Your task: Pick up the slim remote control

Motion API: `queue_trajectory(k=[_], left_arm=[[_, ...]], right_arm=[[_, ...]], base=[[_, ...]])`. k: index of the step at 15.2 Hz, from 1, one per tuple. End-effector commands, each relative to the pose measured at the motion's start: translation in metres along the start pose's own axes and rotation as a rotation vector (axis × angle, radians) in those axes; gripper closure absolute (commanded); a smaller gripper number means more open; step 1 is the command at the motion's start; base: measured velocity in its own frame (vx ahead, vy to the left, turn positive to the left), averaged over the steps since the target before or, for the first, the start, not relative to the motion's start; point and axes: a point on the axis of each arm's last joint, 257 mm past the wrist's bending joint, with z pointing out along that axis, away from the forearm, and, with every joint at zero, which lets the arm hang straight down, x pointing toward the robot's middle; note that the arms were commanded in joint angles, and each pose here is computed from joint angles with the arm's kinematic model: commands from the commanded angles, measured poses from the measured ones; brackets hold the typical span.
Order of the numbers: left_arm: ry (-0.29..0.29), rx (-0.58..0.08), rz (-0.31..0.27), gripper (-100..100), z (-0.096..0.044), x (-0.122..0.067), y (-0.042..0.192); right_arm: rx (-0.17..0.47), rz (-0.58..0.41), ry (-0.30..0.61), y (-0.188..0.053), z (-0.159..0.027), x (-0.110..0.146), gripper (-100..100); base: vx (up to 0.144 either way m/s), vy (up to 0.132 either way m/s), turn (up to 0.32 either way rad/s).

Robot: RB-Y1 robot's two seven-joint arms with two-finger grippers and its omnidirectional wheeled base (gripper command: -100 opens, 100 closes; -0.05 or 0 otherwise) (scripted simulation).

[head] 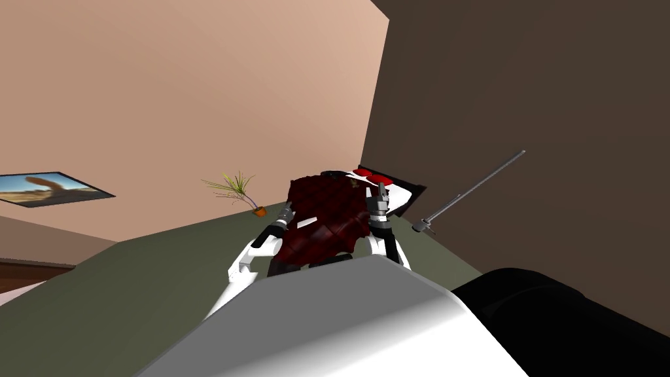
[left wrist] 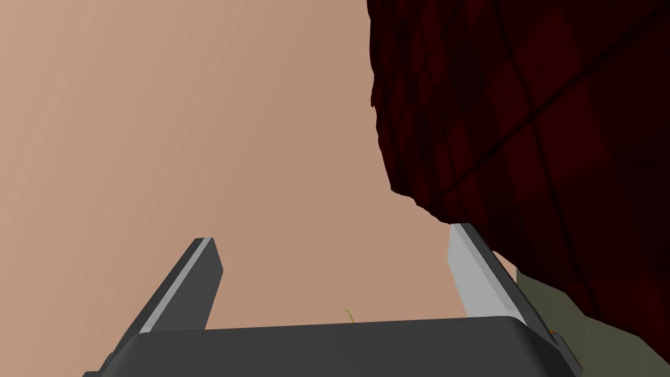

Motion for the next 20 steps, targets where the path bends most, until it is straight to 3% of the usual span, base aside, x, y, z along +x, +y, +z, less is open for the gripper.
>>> queue_trajectory(k=[1,2,3,12,20], left_arm=[[-0.007,-0.051,-0.003,-100,0.003,-0.003,0.013],[-0.007,-0.051,-0.003,-100,0.003,-0.003,0.013],[-0.014,-0.098,-0.013,-100,0.009,-0.008,0.026],[-0.051,-0.32,-0.048,-100,0.019,-0.025,0.085],[-0.086,-0.511,-0.075,-100,0.012,-0.037,0.132]], right_arm=[[0.0,0.0,0.0,0.0,0.0,0.0,0],[0.0,0.0,0.0,0.0,0.0,0.0,0],[0.0,0.0,0.0,0.0,0.0,0.0,0],[0.0,0.0,0.0,0.0,0.0,0.0,0],[0.0,0.0,0.0,0.0,0.0,0.0,0]], base=[[0.04,-0.03,0.003],[0.023,-0.017,-0.003],[0.035,-0.026,0.006],[0.049,-0.033,0.006],[0.048,-0.033,0.005]])
